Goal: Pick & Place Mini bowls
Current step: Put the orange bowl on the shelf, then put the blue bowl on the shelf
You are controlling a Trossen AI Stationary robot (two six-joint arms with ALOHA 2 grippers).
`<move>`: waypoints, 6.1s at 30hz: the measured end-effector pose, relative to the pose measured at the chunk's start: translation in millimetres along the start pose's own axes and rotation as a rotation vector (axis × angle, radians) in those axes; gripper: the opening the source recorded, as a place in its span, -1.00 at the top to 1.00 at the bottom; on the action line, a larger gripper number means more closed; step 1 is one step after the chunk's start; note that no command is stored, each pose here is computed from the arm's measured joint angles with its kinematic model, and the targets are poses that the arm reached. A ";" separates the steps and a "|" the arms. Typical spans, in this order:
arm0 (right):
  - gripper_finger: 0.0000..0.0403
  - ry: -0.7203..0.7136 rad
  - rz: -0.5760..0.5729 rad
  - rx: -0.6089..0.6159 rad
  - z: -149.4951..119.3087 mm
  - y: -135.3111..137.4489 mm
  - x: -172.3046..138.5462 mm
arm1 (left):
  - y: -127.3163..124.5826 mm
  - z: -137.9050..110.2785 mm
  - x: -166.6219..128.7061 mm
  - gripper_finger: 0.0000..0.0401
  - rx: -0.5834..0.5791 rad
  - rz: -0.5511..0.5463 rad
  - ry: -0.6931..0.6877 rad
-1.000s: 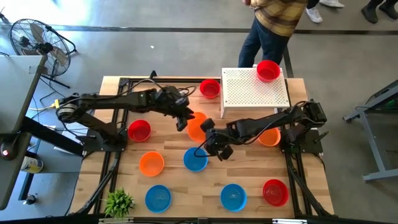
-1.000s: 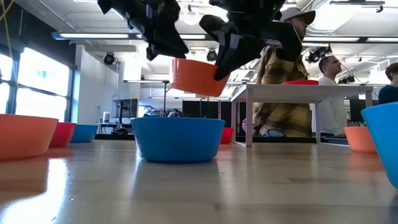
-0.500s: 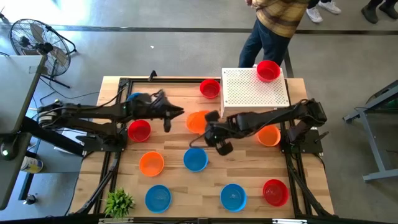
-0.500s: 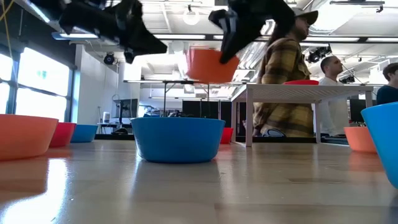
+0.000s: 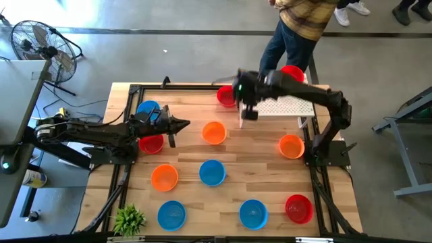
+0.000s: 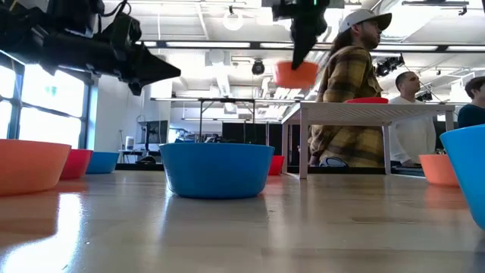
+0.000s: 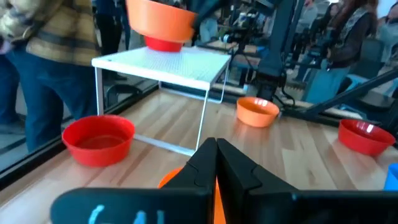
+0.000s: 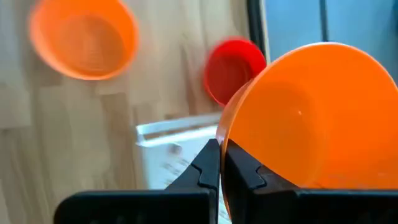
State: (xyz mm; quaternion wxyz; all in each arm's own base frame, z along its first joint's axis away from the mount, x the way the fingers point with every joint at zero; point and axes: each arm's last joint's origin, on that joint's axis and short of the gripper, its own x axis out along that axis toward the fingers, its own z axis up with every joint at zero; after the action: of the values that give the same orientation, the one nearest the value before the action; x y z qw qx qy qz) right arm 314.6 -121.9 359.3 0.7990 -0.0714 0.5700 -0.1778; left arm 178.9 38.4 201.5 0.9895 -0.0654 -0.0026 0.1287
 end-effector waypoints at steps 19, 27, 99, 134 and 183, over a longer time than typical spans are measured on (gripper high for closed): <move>0.98 0.107 0.026 0.224 -53.4 -86.4 60.9 | -0.3 -0.5 -0.2 1.00 0.022 -0.011 0.002; 0.98 0.081 0.046 0.211 -51.6 -86.1 61.0 | -0.2 -1.0 -0.2 1.00 0.022 -0.010 0.006; 0.74 -0.166 0.424 0.502 -16.9 200.1 72.2 | -0.4 -2.1 -0.2 1.00 0.022 -0.019 0.017; 0.97 0.121 0.216 0.475 -44.1 194.9 97.1 | -0.9 -4.5 -0.3 1.00 0.015 -0.041 0.044; -0.08 0.094 0.172 0.233 -114.4 237.4 61.8 | -0.8 -4.8 -0.3 1.00 0.023 -0.039 0.047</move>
State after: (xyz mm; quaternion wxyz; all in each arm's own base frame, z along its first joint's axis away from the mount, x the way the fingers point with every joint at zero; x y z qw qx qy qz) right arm 273.4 85.6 190.6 0.7865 0.0793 0.5864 -0.1767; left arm 178.9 37.0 196.8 0.9924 -0.0567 0.0208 0.1077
